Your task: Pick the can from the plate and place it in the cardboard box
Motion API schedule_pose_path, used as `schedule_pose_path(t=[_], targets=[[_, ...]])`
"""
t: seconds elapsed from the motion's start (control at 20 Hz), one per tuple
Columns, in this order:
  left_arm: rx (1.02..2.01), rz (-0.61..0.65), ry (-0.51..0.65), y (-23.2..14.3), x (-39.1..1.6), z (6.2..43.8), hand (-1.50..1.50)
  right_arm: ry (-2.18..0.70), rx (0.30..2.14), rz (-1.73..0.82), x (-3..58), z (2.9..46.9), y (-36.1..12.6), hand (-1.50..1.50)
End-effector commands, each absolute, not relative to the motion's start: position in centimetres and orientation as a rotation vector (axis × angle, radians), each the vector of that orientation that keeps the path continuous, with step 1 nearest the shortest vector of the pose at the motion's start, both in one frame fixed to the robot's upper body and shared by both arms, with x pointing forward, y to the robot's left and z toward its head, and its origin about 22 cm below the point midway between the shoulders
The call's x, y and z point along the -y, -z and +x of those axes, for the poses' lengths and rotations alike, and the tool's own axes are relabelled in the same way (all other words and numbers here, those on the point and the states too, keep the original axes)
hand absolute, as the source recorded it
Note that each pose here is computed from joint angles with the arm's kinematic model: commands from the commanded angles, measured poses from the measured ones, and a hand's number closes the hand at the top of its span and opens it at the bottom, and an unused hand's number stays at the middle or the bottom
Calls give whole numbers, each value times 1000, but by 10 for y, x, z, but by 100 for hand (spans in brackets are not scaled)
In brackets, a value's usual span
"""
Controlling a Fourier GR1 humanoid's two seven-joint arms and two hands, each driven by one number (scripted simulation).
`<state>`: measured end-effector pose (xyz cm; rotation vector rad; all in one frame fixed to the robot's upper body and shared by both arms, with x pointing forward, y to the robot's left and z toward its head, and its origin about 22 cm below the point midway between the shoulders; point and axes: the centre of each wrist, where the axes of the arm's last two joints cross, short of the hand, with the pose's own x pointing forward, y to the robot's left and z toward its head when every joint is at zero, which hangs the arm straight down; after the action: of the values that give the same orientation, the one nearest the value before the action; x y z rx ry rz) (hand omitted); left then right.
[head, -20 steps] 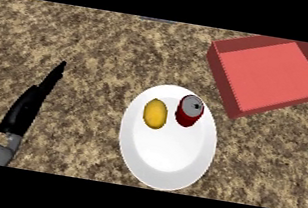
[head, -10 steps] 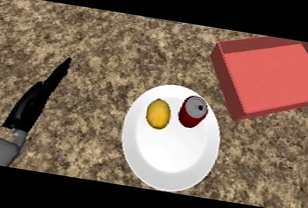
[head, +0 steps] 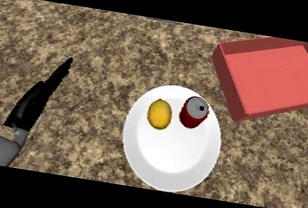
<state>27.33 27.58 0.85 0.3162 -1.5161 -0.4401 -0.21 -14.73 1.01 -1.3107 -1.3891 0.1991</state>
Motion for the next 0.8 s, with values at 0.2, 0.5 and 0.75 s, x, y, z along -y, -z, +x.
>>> schedule_pose_path(t=[0.2,0.5,0.75], targets=[[1507,316,441,-7,-276,275,0,-281,1341,-1353,158,43,-16,-150],[1502,301,445,1,-271,276,0,-334,1270,-1350,145,96,-23,-150],[1482,303,449,-3,-271,276,0,-357,1208,-1391,113,146,-28,-150]])
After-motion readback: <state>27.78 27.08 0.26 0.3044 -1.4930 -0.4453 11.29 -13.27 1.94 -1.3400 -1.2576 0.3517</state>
